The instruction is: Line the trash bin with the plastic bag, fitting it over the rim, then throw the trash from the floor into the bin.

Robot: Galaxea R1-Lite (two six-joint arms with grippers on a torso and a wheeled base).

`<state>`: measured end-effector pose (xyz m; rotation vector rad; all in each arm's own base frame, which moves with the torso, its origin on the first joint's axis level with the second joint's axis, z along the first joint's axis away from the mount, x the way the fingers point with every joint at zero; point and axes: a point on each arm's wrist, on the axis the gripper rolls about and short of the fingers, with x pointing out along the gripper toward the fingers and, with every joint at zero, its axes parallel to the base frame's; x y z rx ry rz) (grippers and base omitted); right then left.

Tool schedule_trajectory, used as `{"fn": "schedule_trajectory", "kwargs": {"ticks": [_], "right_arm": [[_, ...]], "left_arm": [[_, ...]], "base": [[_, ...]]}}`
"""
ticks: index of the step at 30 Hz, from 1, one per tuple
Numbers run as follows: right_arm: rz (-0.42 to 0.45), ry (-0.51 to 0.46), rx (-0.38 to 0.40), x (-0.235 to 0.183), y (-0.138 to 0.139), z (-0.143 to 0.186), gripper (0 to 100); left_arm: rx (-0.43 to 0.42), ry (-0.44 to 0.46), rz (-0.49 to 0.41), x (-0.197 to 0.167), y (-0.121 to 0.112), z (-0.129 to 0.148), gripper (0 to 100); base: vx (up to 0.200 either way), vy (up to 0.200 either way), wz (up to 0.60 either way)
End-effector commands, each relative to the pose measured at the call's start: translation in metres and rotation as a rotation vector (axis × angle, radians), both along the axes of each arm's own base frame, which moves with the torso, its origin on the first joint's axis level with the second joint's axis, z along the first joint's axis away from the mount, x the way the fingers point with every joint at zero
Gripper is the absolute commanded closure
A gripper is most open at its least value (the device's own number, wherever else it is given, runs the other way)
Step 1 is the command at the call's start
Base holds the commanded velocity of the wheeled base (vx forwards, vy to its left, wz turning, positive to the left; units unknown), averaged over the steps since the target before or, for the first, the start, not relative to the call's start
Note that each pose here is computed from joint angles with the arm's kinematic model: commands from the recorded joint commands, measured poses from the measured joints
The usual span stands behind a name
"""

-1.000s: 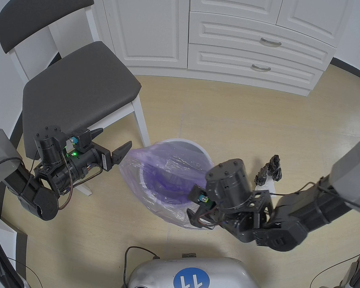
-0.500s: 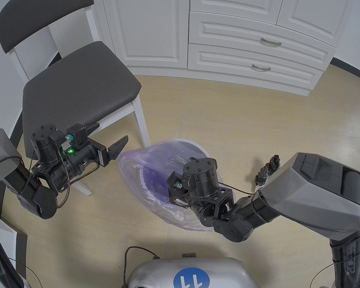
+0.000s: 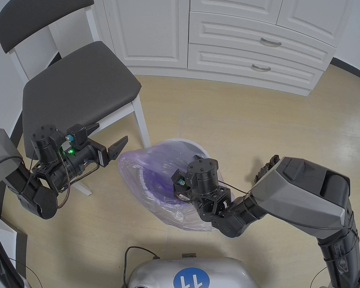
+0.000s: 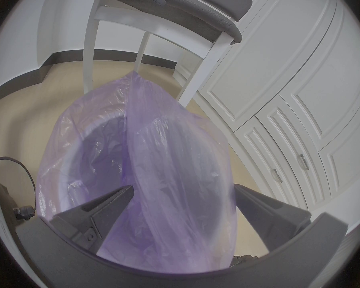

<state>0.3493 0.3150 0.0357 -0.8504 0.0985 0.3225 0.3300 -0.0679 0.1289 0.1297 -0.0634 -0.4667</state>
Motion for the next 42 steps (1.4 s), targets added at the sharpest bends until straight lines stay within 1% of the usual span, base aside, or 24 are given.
{"fn": "schedule_trajectory", "kwargs": {"ticks": [1,10,11,17,20,23,24,26,30,31,33,34,35,36,39,41,42], "right_arm": [[-0.01,0.0,0.001,0.005,-0.003,-0.002,0],[-0.024,-0.011,0.007,0.014,-0.004,-0.004,0],[-0.023,-0.011,0.007,0.014,-0.003,-0.004,100],[-0.015,-0.02,0.023,0.013,0.001,0.002,100],[-0.015,-0.045,0.044,0.012,0.0,0.021,100],[-0.021,-0.045,0.044,0.016,-0.001,0.029,100],[-0.024,-0.052,0.052,0.021,-0.001,0.04,100],[-0.042,-0.06,0.059,0.036,-0.003,0.05,100],[-0.072,-0.081,0.082,0.064,-0.001,0.059,100],[-0.076,-0.085,0.088,0.068,0.0,0.06,100],[-0.09,-0.121,0.122,0.086,0.005,0.06,100],[-0.091,-0.124,0.124,0.087,0.005,0.059,100],[-0.096,-0.139,0.138,0.095,0.008,0.053,100],[-0.101,-0.115,0.118,0.099,0.007,0.035,100],[-0.11,-0.113,0.13,0.105,0.002,0.026,100],[-0.131,-0.132,0.152,0.108,0.0,0.015,100],[-0.141,-0.153,0.163,0.113,-0.005,0.012,100]], "left_arm": [[0.002,0.004,0.0,0.001,0.0,-0.002,0],[0.001,0.003,0.0,0.001,0.0,-0.002,0],[0.001,0.003,0.0,0.001,0.0,-0.002,0],[0.001,0.003,0.002,0.001,0.0,-0.002,0],[0.001,0.003,0.002,0.001,0.0,-0.002,0],[0.002,0.003,0.002,0.001,0.0,-0.002,0],[0.002,0.004,0.002,0.002,0.0,-0.002,0],[0.003,0.006,0.002,0.002,0.0,-0.003,0],[0.003,0.009,0.002,0.003,0.0,-0.004,0],[0.003,0.009,0.002,0.003,0.0,-0.005,0],[0.005,0.011,0.002,0.004,-0.001,-0.006,0],[0.005,0.011,0.003,0.004,0.0,-0.006,0],[0.006,0.014,0.002,0.003,-0.001,-0.006,0],[0.006,0.017,0.0,0.004,-0.001,-0.007,0],[0.008,0.021,-0.001,0.004,-0.002,-0.009,0],[0.008,0.021,-0.003,0.004,-0.002,-0.009,0],[0.008,0.021,-0.004,0.004,-0.003,-0.009,0]], "base": [[0.0,0.0,0.0],[0.0,0.0,0.0],[0.0,0.0,0.0],[0.0,0.0,0.0],[0.0,0.0,0.0],[0.0,0.0,0.0],[0.0,0.0,0.0],[0.0,0.0,0.0],[0.0,0.0,0.0],[0.0,0.0,0.0],[0.0,0.0,0.0],[0.0,0.0,0.0],[0.0,0.0,0.0],[0.0,0.0,0.0],[0.0,0.0,0.0],[0.0,0.0,0.0],[0.0,0.0,0.0]]}}
